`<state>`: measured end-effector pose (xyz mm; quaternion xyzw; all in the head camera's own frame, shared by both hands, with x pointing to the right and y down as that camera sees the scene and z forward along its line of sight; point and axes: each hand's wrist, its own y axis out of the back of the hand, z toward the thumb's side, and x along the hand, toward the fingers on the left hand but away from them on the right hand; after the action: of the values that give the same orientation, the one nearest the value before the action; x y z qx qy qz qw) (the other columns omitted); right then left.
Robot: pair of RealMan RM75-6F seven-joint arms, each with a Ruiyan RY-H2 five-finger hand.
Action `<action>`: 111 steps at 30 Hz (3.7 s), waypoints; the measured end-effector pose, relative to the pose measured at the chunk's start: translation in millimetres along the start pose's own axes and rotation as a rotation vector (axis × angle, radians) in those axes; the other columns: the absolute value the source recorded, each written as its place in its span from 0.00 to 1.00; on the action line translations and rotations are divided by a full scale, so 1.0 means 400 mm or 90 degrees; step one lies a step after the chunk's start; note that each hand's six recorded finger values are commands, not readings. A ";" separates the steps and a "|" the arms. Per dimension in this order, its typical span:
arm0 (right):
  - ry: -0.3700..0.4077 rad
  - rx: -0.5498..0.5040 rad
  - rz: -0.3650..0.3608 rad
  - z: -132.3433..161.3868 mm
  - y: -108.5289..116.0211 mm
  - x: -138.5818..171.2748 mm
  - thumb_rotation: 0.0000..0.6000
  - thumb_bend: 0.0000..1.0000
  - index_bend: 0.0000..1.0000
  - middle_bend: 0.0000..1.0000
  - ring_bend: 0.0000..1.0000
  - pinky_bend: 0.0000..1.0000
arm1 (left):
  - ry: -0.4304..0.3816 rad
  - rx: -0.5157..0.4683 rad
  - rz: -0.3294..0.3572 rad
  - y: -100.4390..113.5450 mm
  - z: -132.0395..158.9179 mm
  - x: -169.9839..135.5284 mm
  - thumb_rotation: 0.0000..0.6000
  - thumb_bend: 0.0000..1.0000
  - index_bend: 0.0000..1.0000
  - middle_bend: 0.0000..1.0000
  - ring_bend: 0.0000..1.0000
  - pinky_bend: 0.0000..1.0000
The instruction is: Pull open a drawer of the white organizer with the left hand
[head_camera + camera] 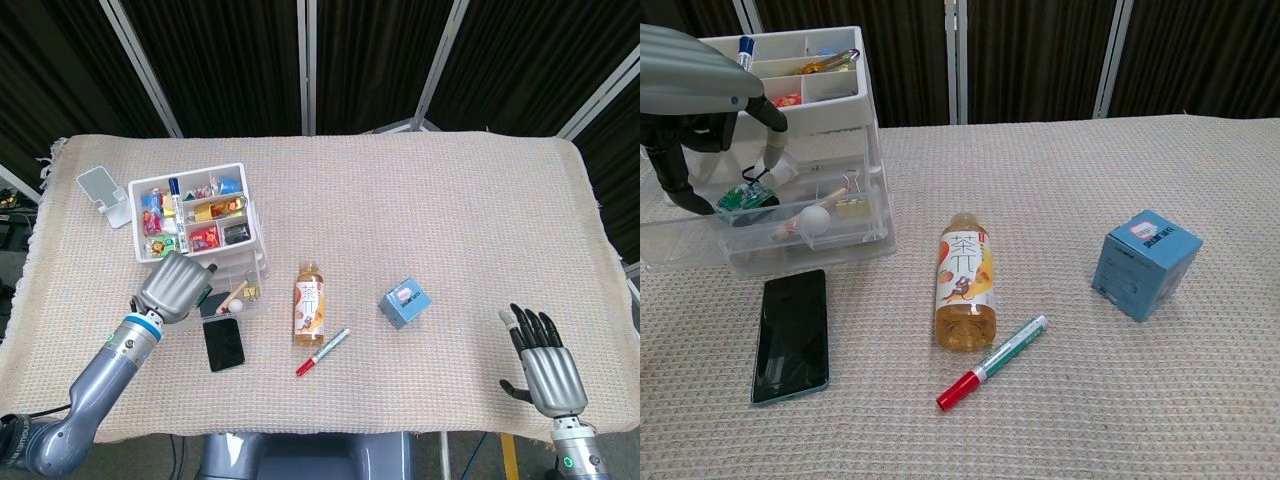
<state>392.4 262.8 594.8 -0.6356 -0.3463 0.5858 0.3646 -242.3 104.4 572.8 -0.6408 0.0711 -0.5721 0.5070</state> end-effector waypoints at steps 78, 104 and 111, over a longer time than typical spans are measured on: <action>-0.013 -0.011 -0.019 -0.016 0.004 0.001 1.00 0.00 0.10 0.00 0.00 0.00 | -0.009 -0.022 -0.015 0.013 0.008 0.009 1.00 0.40 0.50 0.97 0.93 0.83; -0.010 -0.001 -0.016 -0.008 -0.002 0.003 1.00 0.00 0.10 0.00 0.00 0.00 | -0.021 -0.045 0.109 0.156 -0.054 -0.138 1.00 0.40 0.51 0.97 0.93 0.83; -0.012 0.001 -0.013 -0.008 -0.005 0.004 1.00 0.00 0.10 0.00 0.00 0.00 | -0.035 -0.040 0.125 0.149 -0.072 -0.184 1.00 0.40 0.51 0.97 0.93 0.83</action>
<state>395.6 264.9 596.0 -0.6260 -0.3562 0.5882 0.3678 -261.2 109.2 475.7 -0.6615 0.1376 -0.4993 0.5424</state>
